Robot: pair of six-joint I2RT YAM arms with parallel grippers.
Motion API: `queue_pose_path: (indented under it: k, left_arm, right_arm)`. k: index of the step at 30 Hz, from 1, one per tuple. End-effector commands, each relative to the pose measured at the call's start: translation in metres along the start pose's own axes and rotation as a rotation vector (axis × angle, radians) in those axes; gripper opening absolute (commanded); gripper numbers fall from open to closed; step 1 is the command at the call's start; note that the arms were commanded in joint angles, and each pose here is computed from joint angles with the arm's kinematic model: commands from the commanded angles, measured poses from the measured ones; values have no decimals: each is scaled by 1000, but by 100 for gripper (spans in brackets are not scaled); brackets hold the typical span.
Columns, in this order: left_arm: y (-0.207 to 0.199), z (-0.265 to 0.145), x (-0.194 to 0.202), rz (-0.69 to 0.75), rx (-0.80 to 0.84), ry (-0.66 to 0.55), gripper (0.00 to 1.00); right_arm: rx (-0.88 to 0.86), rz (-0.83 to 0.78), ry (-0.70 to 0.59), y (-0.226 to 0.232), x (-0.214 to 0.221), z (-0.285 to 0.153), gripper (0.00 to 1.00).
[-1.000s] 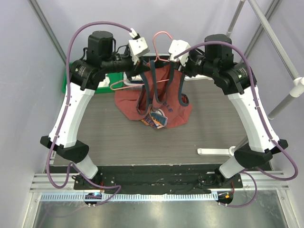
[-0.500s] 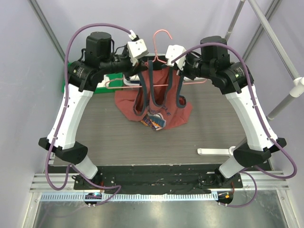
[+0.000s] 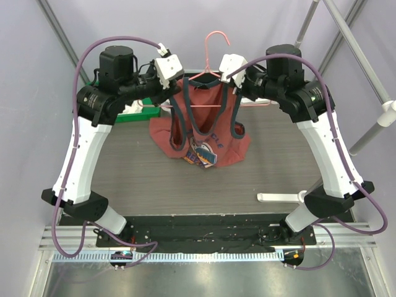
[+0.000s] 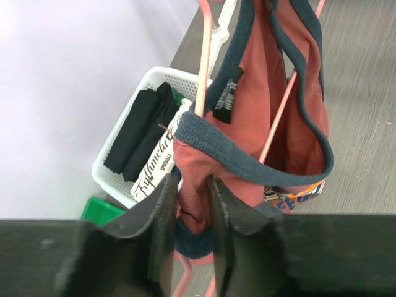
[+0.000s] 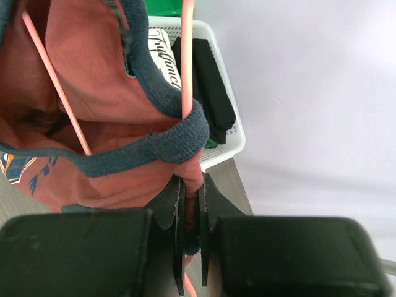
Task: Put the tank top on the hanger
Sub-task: Adjust the tank top on the hanger.
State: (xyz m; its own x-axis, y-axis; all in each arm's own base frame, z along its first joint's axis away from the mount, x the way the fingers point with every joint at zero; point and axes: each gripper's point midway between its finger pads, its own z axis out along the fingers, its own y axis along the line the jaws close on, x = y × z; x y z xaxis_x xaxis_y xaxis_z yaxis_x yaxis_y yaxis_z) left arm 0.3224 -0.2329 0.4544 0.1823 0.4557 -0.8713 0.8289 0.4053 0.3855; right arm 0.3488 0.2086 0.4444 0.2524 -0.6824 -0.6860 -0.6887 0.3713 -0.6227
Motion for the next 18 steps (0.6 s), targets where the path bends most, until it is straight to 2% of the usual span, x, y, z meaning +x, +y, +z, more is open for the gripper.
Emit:
queue_pose_path:
  k: [1,2,4,6,7,8,10,18]
  left_arm:
    - [-1,-18,-6,28,-24,-9,37]
    - [-1,-18,-6,28,-25,-7,53]
    - [-2,-17,-5,27,-21,-6,72]
    - [-3,-16,-4,25,-16,-4,81]
    - [-3,-17,-5,24,-17,-6,91]
    - [-1,-18,-7,28,-24,-11,95]
    - [2,-20,-9,33,-37,-14,100]
    - [27,-50,-25,86,-135,-40,100]
  right_arm:
    - [156,-8,-110,-35,-35,-35,1]
    - [156,-7,-113,-35,-35,-35,1]
    - [158,-7,-117,-36,-37,-37,1]
    - [166,-8,-121,-38,-38,-39,1]
    - [169,-9,-125,-39,-40,-40,1]
    - [173,-10,-123,-40,-39,-41,1]
    - [180,-12,-123,-42,-39,-42,1]
    - [172,-4,-121,-41,-35,-42,1]
